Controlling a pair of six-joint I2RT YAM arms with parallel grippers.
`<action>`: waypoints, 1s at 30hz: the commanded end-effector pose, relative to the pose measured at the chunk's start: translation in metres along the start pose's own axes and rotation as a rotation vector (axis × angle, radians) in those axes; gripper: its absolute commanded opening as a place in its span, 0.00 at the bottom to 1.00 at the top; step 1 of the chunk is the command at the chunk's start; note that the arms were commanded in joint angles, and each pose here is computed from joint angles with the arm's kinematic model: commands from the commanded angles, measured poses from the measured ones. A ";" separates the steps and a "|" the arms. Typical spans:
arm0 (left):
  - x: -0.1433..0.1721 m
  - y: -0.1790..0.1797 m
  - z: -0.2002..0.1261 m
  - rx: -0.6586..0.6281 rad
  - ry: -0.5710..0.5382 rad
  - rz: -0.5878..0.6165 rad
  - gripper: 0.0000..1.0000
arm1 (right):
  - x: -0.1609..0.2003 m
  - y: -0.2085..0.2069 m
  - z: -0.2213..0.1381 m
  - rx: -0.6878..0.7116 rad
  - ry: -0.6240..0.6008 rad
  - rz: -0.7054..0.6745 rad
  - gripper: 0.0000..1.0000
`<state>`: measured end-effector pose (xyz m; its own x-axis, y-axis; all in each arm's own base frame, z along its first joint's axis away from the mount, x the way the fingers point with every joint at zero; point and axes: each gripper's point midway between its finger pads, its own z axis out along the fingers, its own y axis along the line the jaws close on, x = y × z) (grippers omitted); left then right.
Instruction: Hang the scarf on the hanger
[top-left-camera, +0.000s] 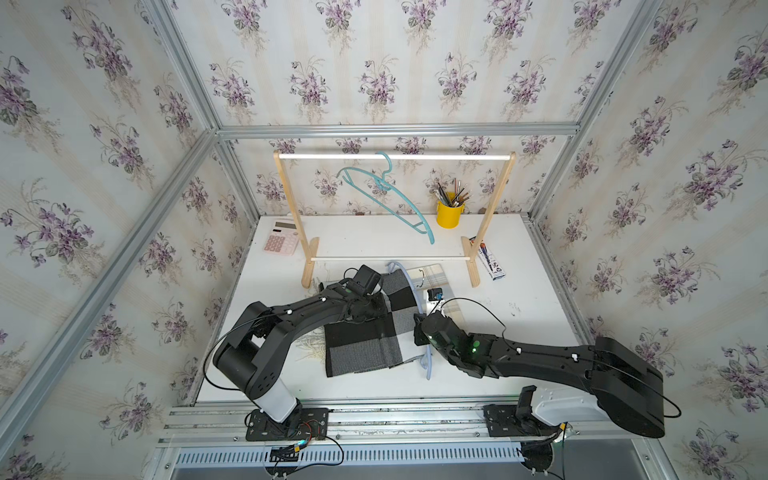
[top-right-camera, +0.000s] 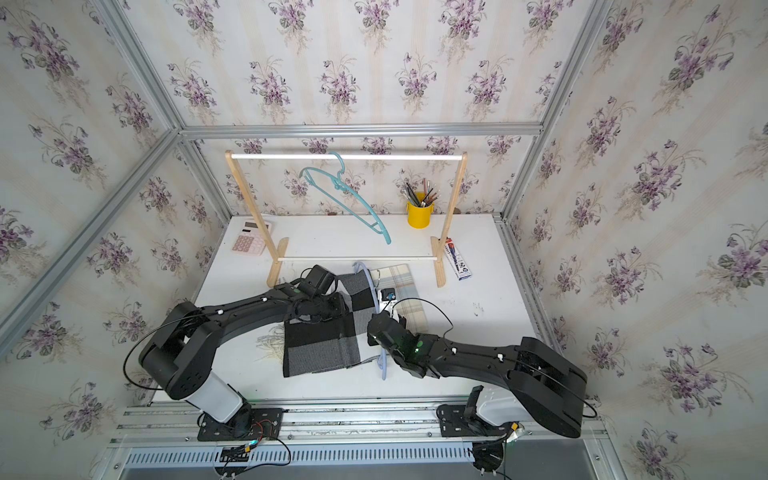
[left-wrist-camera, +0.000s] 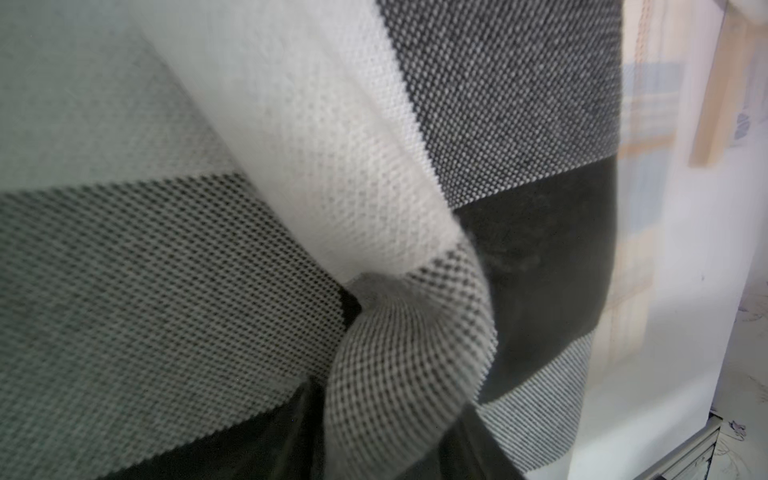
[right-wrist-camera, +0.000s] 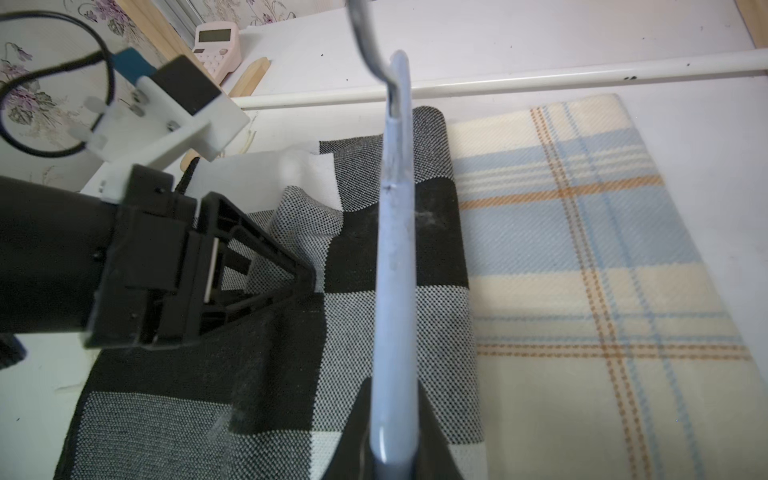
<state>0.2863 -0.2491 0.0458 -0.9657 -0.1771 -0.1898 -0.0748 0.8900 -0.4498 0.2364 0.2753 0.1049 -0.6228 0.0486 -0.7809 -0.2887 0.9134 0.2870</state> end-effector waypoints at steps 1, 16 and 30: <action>-0.003 -0.010 0.001 0.044 0.003 0.029 0.33 | 0.000 -0.001 -0.003 0.000 0.003 0.000 0.00; 0.003 -0.002 -0.107 0.098 -0.233 0.034 0.00 | -0.054 -0.018 -0.047 0.136 -0.054 -0.100 0.00; 0.023 -0.020 -0.198 0.356 -0.390 0.034 0.00 | -0.173 0.022 -0.136 0.077 -0.201 -0.235 0.00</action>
<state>0.2205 -0.1893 0.2157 -0.8004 -0.3441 -0.4908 0.1066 0.7241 -0.6815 0.2314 0.2500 0.2930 -0.4619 -0.0690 -0.8842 -0.3950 0.9086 0.1355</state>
